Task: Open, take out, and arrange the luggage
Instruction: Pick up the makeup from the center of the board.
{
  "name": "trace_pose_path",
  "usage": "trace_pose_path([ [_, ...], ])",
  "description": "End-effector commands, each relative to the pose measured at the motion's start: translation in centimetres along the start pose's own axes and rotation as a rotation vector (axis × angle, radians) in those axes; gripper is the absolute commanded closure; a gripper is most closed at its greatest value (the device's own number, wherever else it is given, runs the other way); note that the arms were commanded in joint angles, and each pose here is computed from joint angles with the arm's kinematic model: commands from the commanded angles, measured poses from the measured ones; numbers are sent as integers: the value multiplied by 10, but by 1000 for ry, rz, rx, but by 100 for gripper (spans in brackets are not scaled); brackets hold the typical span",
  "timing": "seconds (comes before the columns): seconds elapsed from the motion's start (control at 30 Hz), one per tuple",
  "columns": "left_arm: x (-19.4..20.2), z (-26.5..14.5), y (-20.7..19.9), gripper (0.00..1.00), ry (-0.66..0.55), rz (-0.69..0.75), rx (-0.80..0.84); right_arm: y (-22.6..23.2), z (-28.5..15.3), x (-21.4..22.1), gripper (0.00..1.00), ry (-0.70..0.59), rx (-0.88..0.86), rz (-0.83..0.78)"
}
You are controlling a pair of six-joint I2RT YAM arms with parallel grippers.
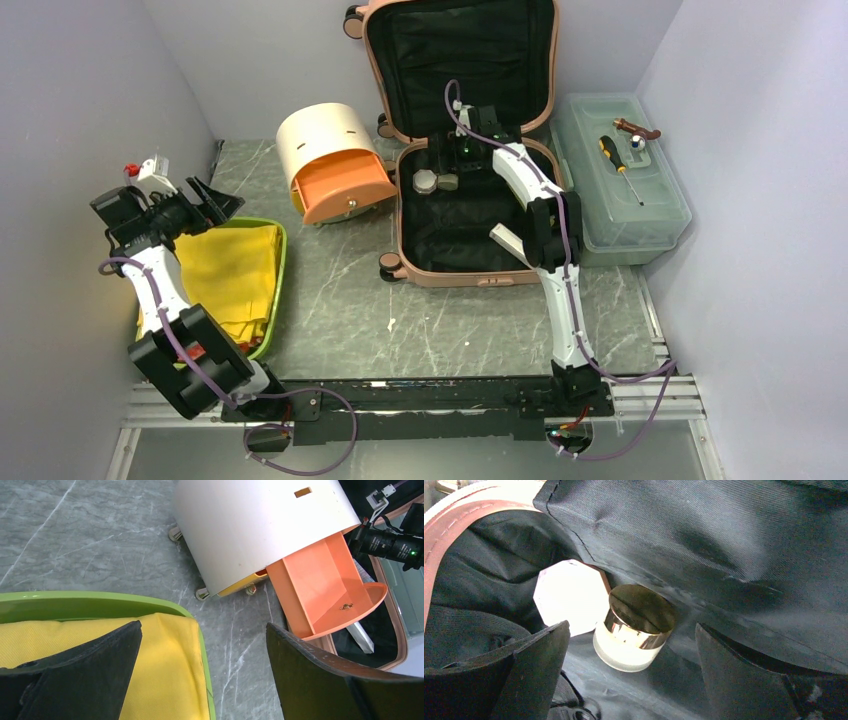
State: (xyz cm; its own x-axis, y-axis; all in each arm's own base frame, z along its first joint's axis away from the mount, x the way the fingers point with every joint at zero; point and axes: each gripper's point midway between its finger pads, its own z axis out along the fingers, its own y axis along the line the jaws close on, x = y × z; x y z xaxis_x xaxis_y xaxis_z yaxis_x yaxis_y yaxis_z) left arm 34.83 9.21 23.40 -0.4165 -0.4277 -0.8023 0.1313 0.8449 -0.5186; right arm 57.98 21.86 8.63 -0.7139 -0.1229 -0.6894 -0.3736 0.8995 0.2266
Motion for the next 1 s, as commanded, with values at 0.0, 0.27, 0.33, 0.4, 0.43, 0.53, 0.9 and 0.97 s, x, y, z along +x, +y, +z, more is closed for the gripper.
trace_pose_path([
  [0.0, -9, -2, -3, 1, -23, 38, 27, 8, 8, -15, 2, -50, -77, 69],
  [0.27, -10, -3, 0, 1, -26, 31, 20, -8, 20, -7, 6, -34, -10, 76],
  [0.33, -10, -2, 1, 0, -27, 30, 20, -9, 21, -5, 10, -32, -18, 84],
  [0.4, -10, -2, 1, 0, -26, 28, 20, -7, 20, -5, 16, -36, -42, 96],
  [0.43, -10, -2, 1, 1, -25, 26, 20, -5, 18, -6, 20, -41, -63, 95],
  [0.53, -9, -2, 1, 1, -24, 26, 20, 3, 7, -12, 33, -65, -129, 73],
  [0.9, -10, -2, 0, 1, -28, 23, 25, 27, -51, 11, 40, -80, -255, -131],
  [0.97, -10, -2, -1, 1, -29, 23, 28, 29, -61, 20, 40, -85, -258, -180],
])
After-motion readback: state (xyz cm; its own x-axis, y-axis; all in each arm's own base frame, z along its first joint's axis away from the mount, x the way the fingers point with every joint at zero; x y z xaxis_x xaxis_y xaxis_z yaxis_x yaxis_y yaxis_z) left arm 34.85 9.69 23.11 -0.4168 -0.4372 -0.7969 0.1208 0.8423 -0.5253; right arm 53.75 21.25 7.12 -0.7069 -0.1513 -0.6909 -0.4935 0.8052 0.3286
